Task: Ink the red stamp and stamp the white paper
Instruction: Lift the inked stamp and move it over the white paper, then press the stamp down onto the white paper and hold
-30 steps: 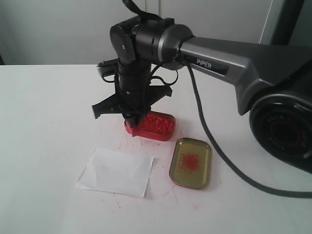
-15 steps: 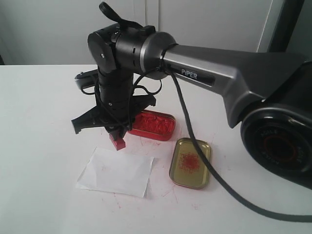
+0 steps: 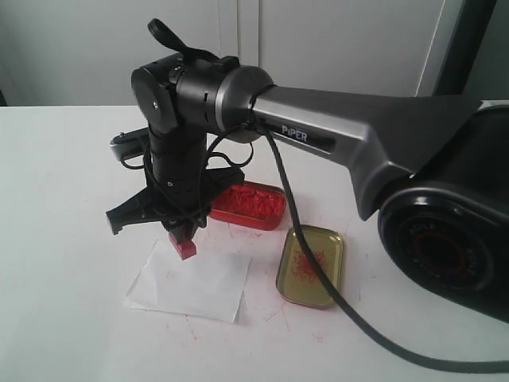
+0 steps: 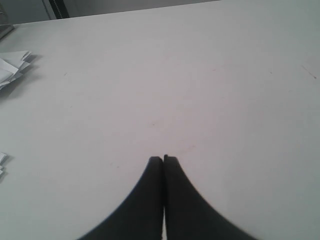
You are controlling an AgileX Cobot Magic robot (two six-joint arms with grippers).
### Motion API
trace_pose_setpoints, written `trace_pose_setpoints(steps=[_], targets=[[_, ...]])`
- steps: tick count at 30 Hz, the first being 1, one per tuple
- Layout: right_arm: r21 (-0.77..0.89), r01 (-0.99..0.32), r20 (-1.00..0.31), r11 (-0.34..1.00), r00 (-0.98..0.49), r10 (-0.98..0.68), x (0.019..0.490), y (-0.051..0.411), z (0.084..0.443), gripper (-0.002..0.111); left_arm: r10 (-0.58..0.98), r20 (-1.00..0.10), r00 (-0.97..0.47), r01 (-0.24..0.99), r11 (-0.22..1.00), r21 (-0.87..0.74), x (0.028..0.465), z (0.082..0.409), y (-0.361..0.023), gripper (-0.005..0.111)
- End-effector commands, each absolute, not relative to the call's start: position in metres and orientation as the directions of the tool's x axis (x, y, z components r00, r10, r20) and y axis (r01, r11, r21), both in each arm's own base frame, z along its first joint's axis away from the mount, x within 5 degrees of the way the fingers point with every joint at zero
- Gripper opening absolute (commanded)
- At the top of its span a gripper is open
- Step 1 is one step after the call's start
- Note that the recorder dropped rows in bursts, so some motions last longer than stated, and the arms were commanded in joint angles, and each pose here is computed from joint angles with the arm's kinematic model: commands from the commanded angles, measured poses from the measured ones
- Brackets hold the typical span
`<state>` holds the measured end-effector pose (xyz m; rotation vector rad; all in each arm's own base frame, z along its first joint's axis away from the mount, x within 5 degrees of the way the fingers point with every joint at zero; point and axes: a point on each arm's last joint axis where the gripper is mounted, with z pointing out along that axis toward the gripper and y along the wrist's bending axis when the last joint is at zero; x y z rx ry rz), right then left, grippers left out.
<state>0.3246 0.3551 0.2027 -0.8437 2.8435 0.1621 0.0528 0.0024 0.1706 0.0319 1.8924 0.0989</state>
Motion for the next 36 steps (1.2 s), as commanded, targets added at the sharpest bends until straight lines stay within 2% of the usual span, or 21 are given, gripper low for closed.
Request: trace_pose_setpoints(steps=[1, 15, 36], targets=[[0.055, -0.558, -0.195, 0.828, -0.819, -0.54, 0.325, 0.356, 0.2, 0.0, 0.072, -0.946, -0.316, -0.022, 0.996, 0.083, 0.053, 0.17, 0.002, 0.0], [0.055, -0.565, -0.224, 0.823, -0.811, -0.541, 0.325, 0.361, 0.182, 0.0, 0.072, -0.946, -0.316, -0.022, 0.996, 0.083, 0.053, 0.17, 0.002, 0.0], [0.079, -0.585, -0.316, 0.807, -0.783, -0.536, 0.323, 0.374, 0.184, 0.0, 0.071, -0.946, -0.316, -0.024, 0.996, 0.083, 0.053, 0.17, 0.002, 0.0]])
